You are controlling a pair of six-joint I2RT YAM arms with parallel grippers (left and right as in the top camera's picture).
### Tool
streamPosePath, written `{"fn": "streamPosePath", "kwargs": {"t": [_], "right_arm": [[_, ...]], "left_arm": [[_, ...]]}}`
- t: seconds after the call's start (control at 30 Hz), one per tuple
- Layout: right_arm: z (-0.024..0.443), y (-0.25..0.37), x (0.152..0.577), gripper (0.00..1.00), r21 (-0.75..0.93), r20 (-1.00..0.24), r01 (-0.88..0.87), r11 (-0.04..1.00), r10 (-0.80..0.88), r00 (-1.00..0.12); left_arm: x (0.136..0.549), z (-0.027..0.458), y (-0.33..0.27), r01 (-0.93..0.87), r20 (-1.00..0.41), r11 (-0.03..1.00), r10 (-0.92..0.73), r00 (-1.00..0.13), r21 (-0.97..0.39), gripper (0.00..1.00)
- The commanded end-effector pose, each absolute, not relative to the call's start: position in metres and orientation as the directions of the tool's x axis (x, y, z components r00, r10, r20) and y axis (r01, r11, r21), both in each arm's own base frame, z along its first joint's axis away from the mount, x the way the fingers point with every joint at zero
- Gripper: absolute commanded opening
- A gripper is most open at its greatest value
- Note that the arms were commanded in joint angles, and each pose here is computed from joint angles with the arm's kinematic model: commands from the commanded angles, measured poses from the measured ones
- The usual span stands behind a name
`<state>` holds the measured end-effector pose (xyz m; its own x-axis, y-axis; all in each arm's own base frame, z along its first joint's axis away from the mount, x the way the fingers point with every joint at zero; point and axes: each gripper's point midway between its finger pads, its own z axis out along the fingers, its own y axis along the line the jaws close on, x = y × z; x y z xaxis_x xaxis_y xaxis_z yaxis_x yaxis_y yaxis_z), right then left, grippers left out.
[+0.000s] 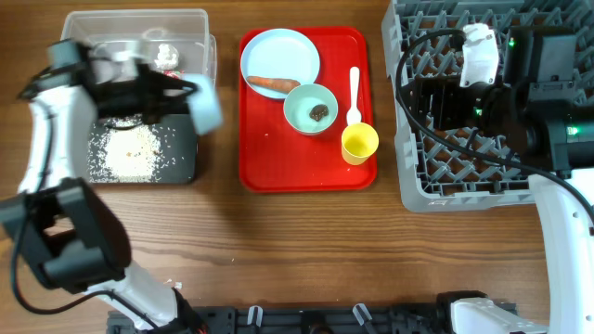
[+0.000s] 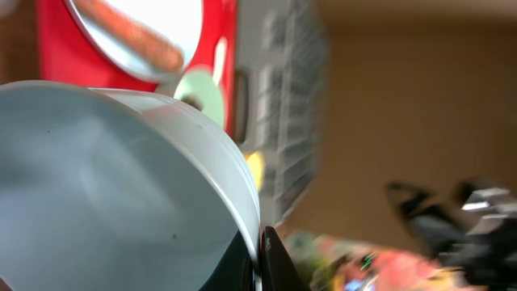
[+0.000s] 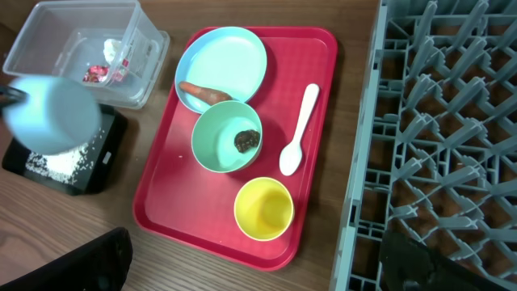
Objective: Sort waste into correct bins and load items into the dishwasher rack
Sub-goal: 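Set the empty light-blue bowl back on the red tray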
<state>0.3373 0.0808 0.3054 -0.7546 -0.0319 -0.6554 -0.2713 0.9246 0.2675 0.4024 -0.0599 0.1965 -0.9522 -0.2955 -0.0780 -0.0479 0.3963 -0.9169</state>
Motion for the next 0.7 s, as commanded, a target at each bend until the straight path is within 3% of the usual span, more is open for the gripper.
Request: {"fn": "streamPosePath", "kwargs": {"t": [0.0,0.13,0.23,0.4,0.67], "right_arm": [[0.307,0.077,0.342,1.0,0.259,-0.66,-0.256,0.931,-0.022,-0.751],[0.308,0.077,0.343,1.0,0.26,-0.661,-0.256,0.931,-0.022,-0.75],[0.308,0.077,0.343,1.0,0.259,-0.661,-0.256,0.931,-0.022,-0.75],[0.307,0.077,0.342,1.0,0.261,-0.657,-0.254,0.931,-0.022,-0.754],[0.307,0.077,0.342,1.0,0.26,-0.657,-0.255,0.931,-0.022,-0.753]], "left_arm": [[0.392,0.173,-0.111,0.027,-0.153,0.651,-0.137,-0.979,-0.758,0.04],[0.38,0.142,-0.154,0.151,-0.206,0.828,0.044,-0.978,-0.54,0.04],[0.37,0.125,-0.184,0.27,-0.255,0.901,0.189,-0.948,-0.34,0.04],[0.344,0.107,-0.22,0.408,-0.265,0.904,0.365,-0.892,-0.127,0.04],[0.313,0.075,-0.251,0.506,-0.237,0.858,0.477,-0.847,-0.082,0.04]]}}
